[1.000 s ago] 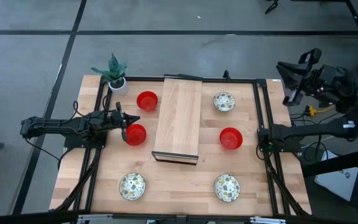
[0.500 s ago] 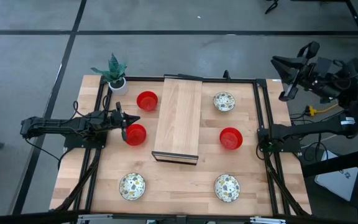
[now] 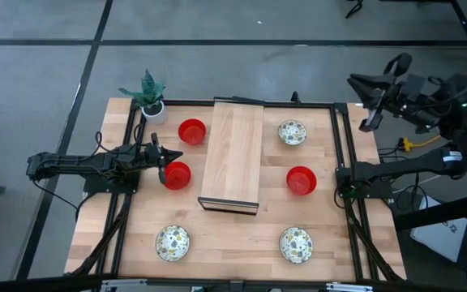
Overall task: Pick & Place Mini bowls
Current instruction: Put the top white patterned bowl on the shelf
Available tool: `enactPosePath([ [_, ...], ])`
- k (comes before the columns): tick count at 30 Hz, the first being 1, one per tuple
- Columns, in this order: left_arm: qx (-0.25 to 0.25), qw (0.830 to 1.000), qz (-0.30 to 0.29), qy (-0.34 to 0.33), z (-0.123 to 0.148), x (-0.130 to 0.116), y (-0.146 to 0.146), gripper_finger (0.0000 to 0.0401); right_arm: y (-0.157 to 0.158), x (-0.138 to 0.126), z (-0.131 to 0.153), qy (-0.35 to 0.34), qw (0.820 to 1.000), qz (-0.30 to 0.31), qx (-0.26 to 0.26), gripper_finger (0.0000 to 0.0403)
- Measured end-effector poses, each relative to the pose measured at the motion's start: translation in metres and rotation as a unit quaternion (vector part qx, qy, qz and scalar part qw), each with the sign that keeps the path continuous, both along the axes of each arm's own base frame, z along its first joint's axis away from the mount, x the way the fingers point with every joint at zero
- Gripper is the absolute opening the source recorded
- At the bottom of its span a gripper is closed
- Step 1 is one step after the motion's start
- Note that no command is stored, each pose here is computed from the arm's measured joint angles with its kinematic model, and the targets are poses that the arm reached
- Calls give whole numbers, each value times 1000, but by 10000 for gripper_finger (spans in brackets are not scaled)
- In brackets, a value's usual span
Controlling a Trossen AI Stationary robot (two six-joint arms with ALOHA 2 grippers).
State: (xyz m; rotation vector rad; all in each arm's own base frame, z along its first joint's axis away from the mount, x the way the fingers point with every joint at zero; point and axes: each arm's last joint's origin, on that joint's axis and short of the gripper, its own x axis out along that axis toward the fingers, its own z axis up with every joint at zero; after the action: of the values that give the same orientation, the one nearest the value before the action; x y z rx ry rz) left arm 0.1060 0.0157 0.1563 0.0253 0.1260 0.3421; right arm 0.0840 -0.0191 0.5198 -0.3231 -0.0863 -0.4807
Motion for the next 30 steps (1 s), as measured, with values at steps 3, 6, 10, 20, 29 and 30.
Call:
enactPosePath([
  [3, 0, 1000, 0, 0, 0, 0, 0, 4, -1, 2, -2, 9, 1000, -14, 4, 49],
  [6, 0, 1000, 0, 0, 0, 0, 0, 4, -5, 4, -5, 21, 996, -80, 19, 49],
  [10, 0, 1000, 0, 0, 0, 0, 0, 4, -10, 9, -9, 42, 982, -180, 34, 49],
  [20, 0, 1000, 0, 0, 0, 0, 0, 4, -19, 31, -15, 104, 923, -370, 10, 49],
  [29, 0, 1000, 0, 0, 0, 0, 0, 4, -22, 49, -15, 125, 909, -398, -9, 49],
  [30, 0, 1000, 0, 0, 0, 0, 0, 4, -22, 51, -15, 127, 908, -399, -12, 49],
])
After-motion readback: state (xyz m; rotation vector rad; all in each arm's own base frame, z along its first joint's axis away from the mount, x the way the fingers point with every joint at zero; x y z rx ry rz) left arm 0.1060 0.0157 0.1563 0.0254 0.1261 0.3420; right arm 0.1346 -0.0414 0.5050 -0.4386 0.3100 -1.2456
